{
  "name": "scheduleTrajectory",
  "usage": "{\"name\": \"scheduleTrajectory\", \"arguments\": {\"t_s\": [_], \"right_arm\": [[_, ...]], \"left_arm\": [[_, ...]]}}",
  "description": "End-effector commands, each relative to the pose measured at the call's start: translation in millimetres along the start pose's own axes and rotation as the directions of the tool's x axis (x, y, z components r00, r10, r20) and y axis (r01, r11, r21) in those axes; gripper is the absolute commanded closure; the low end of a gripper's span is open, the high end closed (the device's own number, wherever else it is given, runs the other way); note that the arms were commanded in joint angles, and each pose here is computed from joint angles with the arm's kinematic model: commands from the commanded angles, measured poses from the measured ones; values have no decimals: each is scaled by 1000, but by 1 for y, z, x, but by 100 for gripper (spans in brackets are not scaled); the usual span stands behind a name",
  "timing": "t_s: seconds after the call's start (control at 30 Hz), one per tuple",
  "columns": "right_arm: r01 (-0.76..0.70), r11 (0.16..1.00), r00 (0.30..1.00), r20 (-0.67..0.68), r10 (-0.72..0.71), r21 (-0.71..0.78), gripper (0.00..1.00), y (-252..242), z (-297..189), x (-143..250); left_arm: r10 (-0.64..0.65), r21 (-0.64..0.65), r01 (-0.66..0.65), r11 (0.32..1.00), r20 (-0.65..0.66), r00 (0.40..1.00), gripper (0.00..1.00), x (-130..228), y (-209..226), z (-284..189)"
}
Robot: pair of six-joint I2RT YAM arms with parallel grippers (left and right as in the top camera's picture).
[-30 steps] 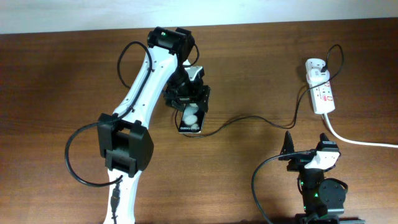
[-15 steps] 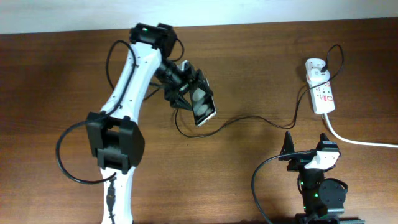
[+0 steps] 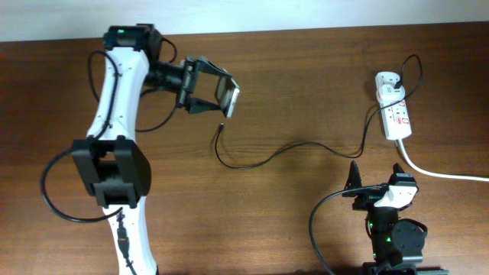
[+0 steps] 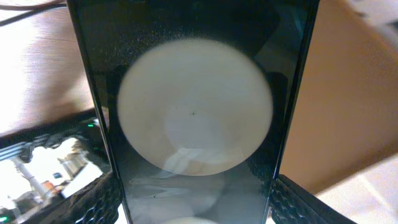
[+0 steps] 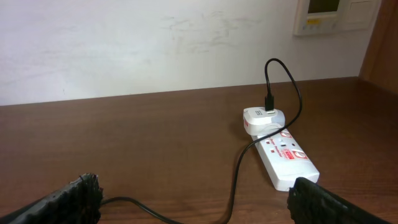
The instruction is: Plug charger to phone and switch on socket
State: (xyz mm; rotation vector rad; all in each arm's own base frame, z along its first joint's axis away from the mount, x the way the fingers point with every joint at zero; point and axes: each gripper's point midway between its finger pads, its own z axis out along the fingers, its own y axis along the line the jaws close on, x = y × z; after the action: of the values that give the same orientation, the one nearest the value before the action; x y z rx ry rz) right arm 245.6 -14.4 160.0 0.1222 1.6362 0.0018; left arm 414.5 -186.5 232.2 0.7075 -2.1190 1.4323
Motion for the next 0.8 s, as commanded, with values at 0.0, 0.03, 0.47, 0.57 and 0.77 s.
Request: {"name": "scheduleTrajectory", "arguments": {"t_s": [0.0,0.03,0.47,0.57,0.77], "right_arm": [[-2,1000,1000,-6,2,-9,1,2,0,4],[-2,1000,1000,-6,2,-9,1,2,0,4],[-2,1000,1000,-6,2,-9,1,2,0,4],[-2,1000,1000,-6,2,-9,1,2,0,4],[-2,1000,1000,-6,2,-9,1,2,0,4]], "left_arm": [[4,185,5,983,-50,999,100,17,-29,-31],[2,224,11,975,-55,998,100,17,-33,-41],[-138,367,146,919,-49,989,100,2,-36,-102],[-157,309,149,939,4,988,100,-6,-25,-99],[-165,259,150,954,40,985,100,-11,-17,-93]]}}
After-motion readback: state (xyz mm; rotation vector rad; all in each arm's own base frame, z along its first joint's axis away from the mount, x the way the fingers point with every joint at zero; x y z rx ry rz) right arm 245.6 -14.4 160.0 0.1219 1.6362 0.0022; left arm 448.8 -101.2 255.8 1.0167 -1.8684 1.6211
